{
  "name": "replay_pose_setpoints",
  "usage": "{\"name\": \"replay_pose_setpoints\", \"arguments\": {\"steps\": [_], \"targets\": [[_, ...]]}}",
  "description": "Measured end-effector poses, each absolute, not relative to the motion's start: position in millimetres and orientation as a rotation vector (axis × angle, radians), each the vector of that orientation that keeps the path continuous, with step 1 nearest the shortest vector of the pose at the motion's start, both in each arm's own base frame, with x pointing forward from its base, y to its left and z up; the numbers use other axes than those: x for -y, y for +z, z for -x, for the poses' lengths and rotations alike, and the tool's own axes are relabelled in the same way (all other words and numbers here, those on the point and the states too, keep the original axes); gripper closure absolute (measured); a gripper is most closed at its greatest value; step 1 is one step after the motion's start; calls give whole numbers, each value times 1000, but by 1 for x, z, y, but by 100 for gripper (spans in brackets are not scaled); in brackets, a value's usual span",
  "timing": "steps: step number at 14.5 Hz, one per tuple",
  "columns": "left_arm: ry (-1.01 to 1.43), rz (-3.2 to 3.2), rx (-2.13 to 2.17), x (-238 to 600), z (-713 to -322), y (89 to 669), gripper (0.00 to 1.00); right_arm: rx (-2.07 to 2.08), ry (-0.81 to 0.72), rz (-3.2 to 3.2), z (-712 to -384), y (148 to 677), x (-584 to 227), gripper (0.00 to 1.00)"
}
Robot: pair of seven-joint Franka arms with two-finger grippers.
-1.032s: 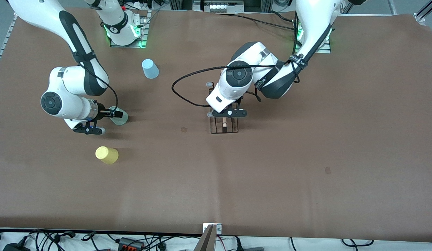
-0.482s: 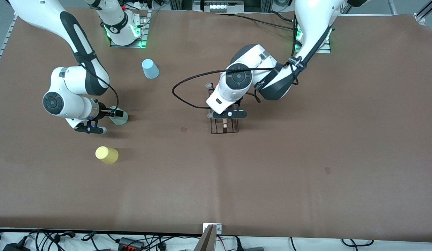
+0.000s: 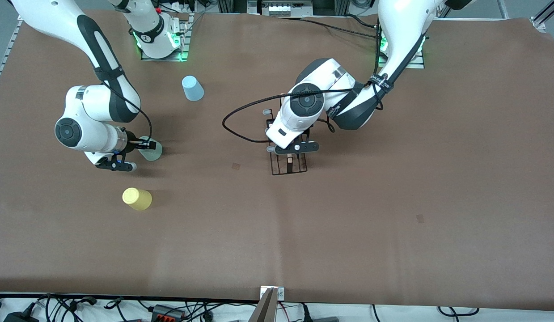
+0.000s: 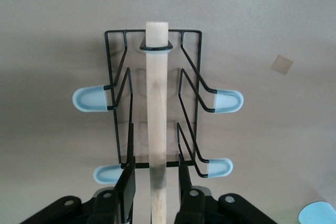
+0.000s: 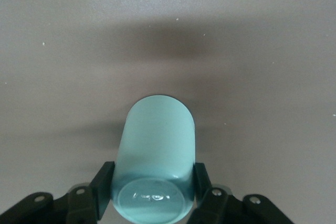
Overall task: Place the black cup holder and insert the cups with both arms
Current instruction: 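Open the left gripper and withdraw while the right gripper lifts the teal cup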
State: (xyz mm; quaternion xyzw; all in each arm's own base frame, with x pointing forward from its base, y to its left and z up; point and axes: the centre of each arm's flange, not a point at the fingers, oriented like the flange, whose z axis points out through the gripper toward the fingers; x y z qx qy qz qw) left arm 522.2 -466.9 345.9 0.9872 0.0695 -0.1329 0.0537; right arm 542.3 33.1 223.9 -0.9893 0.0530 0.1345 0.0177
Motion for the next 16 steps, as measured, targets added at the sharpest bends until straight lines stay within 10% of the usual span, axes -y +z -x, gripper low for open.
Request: {"name": "replay_pose_setpoints", "arguments": {"steps": [16], "targets": [[-418,-3017,-281,252,-620,497,46,128,262,3051,-619,400,-131,34]]}}
